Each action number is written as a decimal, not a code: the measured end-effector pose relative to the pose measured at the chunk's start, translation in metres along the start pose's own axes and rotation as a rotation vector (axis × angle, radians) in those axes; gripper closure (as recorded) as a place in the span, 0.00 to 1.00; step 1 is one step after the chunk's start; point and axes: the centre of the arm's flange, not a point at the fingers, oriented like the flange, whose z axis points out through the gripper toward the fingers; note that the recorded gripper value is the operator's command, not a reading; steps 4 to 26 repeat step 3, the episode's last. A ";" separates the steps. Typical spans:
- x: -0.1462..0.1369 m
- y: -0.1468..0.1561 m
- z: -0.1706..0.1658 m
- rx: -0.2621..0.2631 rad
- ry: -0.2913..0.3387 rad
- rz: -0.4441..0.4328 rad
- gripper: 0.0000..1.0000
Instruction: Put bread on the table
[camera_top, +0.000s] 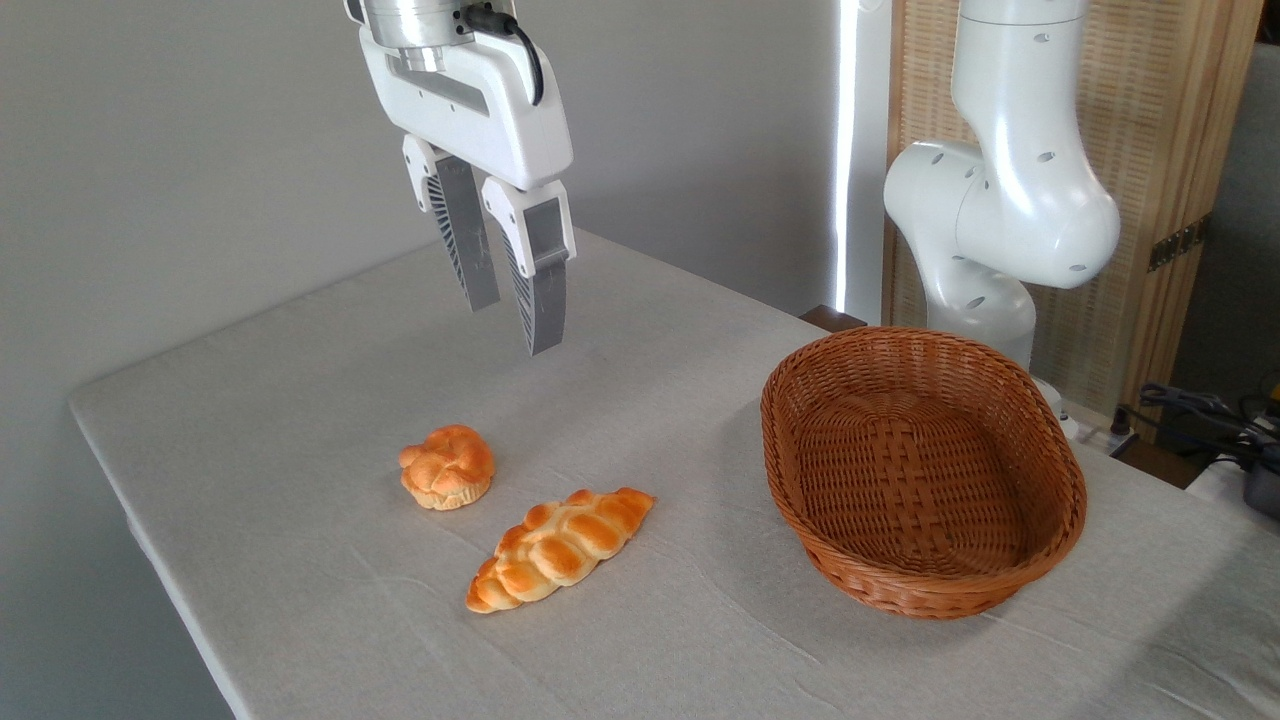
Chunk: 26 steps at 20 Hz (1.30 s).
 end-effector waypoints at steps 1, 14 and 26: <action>-0.001 -0.001 0.000 0.000 0.000 -0.002 0.00; -0.001 -0.001 -0.001 0.001 0.001 -0.003 0.00; -0.001 -0.001 -0.001 0.001 0.001 -0.003 0.00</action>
